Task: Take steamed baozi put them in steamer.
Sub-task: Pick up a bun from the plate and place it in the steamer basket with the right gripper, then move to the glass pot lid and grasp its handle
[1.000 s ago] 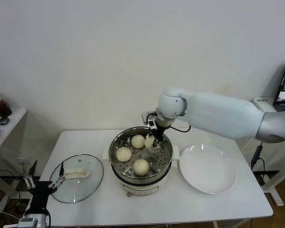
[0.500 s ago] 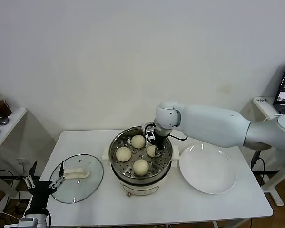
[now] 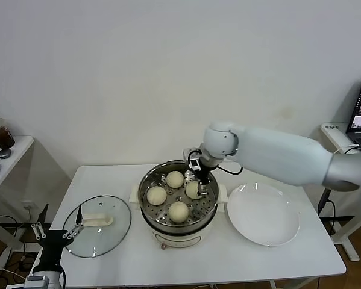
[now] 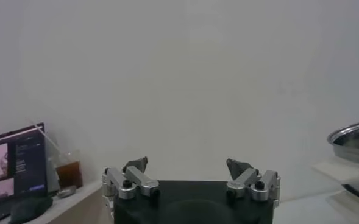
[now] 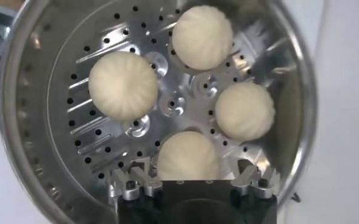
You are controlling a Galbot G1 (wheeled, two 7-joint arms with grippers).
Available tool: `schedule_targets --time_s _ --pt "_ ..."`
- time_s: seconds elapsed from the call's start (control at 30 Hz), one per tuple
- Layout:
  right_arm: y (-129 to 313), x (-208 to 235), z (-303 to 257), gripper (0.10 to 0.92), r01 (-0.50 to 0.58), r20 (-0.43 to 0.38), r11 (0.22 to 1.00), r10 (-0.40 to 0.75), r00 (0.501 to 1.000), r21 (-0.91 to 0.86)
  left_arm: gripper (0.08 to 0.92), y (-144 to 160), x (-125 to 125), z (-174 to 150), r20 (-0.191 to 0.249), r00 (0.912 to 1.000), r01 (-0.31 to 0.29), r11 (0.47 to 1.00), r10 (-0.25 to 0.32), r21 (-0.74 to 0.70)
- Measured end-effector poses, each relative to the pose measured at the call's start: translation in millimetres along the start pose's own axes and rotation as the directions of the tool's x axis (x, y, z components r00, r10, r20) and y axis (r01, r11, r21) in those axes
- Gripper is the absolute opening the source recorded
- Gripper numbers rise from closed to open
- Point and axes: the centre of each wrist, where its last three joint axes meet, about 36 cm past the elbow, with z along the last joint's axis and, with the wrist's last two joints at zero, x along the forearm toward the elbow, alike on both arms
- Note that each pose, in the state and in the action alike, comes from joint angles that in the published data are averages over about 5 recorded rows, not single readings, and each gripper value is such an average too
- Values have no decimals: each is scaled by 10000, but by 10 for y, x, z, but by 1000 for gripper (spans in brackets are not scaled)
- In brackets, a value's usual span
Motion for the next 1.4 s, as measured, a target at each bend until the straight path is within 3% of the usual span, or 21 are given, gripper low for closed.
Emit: schedule_targets --time_s 0.2,0.37,0.53,0.8,0.97,1.1,1.23,1.4 --pt "284 170 278 823 -1372 1381 9870 1478 9793 -831 823 -5 1 15 17 10000 10 10000 -10 22" --pt "703 90 668 823 -2954 2650 9310 3465 8999 -2144 823 -20 1 41 -2 10000 9 10000 -9 35" --pt "1172 -134 1033 823 -4225 3515 8280 5449 7612 -3687 823 -60 -4 73 12 10000 -73 10000 73 55" --pt "1824 -533 1391 823 -5631 3920 6081 7929 4665 -5596 823 -144 14 100 -15 9999 -165 9998 165 74" --pt "2263 -731 1541 823 -5985 3450 4375 8989 2702 -6712 823 -140 25 94 21 9998 -184 9996 184 -229" --pt "2647 -825 1658 823 -5892 2360 2743 9612 1430 -7600 823 -133 39 94 -33 9997 -243 9966 241 -782" --pt "3084 -949 1788 823 -5669 918 1261 9918 889 -8141 823 -98 29 143 -104 9996 -265 9810 249 -1924" --pt "3627 -1089 1884 823 -5376 -759 -144 9928 924 -8431 823 32 26 340 -149 9984 -562 8944 553 -4438"
